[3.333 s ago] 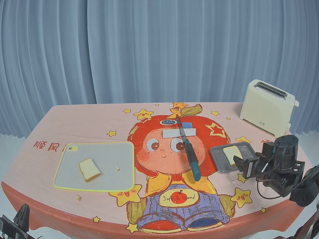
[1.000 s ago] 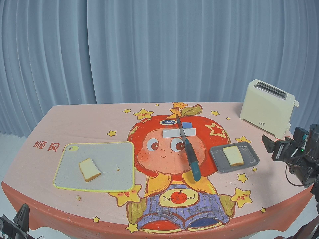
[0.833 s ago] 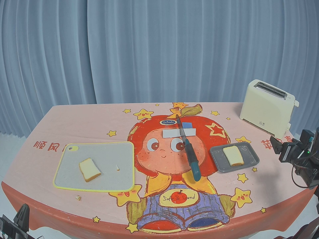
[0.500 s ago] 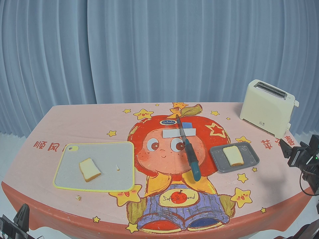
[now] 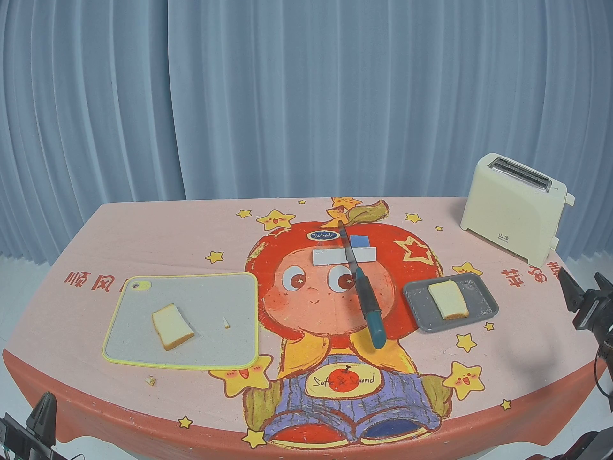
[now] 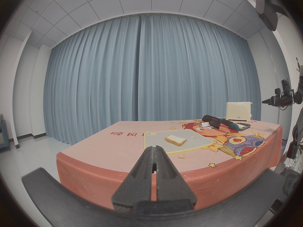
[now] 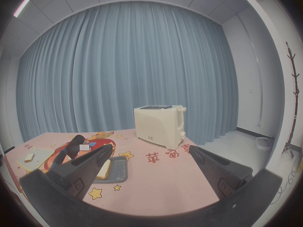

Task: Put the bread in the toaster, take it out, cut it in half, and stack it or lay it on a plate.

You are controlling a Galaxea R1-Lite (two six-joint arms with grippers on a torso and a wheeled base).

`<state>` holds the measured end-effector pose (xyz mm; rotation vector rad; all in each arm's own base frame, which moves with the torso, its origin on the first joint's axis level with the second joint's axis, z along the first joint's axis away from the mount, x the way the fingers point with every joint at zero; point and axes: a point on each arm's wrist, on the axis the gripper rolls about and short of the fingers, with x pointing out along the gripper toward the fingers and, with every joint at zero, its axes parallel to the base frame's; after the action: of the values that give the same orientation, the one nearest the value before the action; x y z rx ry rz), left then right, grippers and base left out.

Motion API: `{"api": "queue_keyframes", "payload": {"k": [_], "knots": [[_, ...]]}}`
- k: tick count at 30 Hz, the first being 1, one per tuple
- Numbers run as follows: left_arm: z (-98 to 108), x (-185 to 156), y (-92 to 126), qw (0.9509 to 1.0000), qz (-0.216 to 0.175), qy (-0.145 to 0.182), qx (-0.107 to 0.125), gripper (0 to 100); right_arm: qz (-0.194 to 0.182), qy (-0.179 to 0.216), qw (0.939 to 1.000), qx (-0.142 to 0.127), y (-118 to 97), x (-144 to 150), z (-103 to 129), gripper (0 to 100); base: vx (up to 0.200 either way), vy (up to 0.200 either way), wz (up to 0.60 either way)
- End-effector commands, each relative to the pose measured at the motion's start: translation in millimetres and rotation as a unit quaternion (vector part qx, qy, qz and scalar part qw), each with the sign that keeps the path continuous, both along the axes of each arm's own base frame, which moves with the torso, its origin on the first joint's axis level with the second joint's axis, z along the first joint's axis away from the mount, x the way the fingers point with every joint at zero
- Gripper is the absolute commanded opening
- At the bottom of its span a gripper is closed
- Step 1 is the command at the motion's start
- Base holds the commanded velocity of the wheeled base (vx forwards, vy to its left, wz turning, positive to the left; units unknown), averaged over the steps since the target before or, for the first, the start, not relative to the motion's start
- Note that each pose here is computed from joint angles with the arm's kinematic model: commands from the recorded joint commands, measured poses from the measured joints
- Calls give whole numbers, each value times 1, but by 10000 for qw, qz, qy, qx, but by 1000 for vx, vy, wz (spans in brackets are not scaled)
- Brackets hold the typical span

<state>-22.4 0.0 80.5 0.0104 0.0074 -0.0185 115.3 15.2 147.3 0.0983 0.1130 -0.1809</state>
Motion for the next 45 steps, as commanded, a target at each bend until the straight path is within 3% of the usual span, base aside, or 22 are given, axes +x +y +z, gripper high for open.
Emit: {"api": "queue_keyframes", "payload": {"k": [1, 6, 9, 29, 41, 45], "knots": [[-4, 1, 0, 10000, 0, 85, 2, 0, 128, -477, 9988, 15, -2, -16, 10, 100, 0, 0, 0], [-4, 1, 0, 10000, 0, 85, 2, 0, 696, -736, 9949, 5, -3, -33, 9, 100, 0, 0, 0], [-4, 1, 0, 10000, 0, 85, 2, 0, 773, -802, 9938, -14, -4, -36, 9, 100, 0, 0, 0], [-4, 1, 0, 10000, 1, 47, -6, 0, 791, -1121, 9905, -117, -10, -66, 2, 100, 0, 0, 0], [-4, 1, 0, 10000, 8, 32, -6, 0, 738, -935, 9926, -251, -16, -95, -15, 100, 0, 0, 0], [-4, 1, 0, 10000, 8, 32, -6, 0, 499, -815, 9950, -285, -19, -105, -19, 100, 0, 0, 0]]}}
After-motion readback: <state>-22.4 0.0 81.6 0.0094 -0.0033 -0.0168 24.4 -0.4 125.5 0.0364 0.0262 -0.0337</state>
